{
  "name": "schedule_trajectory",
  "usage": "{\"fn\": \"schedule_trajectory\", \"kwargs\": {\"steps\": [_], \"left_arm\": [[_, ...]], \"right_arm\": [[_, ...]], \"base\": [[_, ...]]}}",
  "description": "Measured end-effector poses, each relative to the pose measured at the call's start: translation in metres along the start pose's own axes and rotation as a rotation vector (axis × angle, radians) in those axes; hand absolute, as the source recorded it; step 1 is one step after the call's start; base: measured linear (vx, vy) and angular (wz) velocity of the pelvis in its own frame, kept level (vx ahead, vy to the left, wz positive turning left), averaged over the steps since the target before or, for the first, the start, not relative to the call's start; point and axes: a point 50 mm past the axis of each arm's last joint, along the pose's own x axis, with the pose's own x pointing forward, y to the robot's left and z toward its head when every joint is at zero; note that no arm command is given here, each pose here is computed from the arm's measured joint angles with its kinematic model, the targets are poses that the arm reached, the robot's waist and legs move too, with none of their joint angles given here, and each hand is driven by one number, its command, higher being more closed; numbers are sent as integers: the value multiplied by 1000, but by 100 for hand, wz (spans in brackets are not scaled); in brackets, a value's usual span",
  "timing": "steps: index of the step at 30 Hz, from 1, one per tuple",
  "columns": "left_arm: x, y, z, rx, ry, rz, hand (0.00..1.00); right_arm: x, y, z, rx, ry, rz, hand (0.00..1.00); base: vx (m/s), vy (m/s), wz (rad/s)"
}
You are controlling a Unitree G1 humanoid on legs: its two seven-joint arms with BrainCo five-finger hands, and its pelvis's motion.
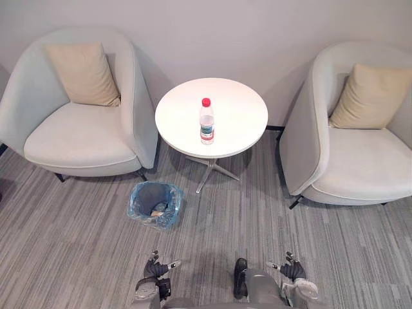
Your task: Gather rubbish on tea table into small bin, then transfer packed bag to large trash can.
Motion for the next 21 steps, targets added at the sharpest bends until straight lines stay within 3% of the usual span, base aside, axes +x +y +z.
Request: {"fn": "schedule_trajectory", "kwargs": {"steps": [5,21], "left_arm": [[0,-1,5,-17,-22,0,0],[0,4,0,72,-5,-32,0]], "right_arm": [[2,-3,6,24,-15,-11,0],[-1,3,-4,-16,12,16,0]], "base": [[218,-72,-4],[255,129,0]]}}
